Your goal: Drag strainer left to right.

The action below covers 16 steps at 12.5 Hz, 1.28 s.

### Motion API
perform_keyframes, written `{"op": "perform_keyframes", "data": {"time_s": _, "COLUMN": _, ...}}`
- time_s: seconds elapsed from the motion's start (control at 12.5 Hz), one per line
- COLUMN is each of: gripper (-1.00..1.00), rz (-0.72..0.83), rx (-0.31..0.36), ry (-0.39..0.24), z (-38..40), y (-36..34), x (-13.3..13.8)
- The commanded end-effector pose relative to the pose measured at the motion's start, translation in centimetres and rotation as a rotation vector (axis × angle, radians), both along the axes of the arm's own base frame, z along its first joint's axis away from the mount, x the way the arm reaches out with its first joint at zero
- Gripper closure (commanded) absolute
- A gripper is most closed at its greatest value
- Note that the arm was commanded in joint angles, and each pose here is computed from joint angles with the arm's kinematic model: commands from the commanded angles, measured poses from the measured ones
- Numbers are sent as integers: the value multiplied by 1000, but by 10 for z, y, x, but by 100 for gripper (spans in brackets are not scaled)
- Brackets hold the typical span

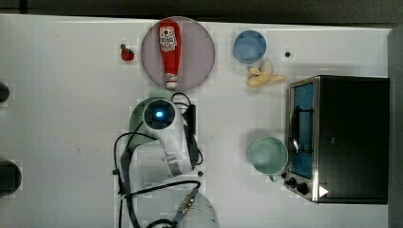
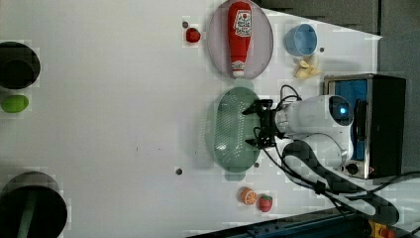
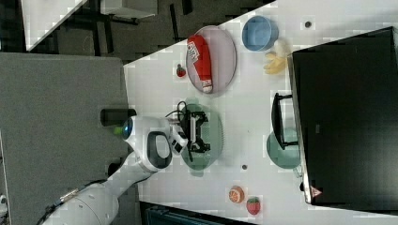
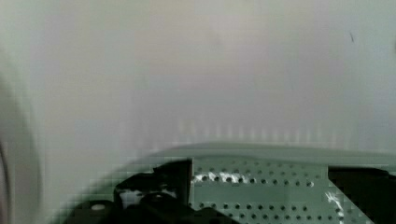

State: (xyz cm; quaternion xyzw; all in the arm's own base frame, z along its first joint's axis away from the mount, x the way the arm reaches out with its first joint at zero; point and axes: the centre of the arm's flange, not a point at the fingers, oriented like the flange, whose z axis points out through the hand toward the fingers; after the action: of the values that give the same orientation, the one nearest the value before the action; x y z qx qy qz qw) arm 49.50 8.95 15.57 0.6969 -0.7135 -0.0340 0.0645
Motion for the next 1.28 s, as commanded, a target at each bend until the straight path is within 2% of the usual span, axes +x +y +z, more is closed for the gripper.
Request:
{"op": "perform_keyframes", "data": {"time_s": 0.08, "gripper": -100, "rz": 70, "rx": -5, "ry": -20, "z": 13, "y": -25, "x": 4}}
{"op": "perform_keyframes", "data": {"time_s": 0.32, "gripper": -100, "rz": 106, "rx": -11, "ry": -17, "z": 11, "y": -52, "x": 5}}
{"op": "perform_keyframes", "data": {"time_s": 1.28, "gripper": -100, "rz": 86, "rx": -61, "ry": -26, "z": 12, "y": -162, "x": 4}}
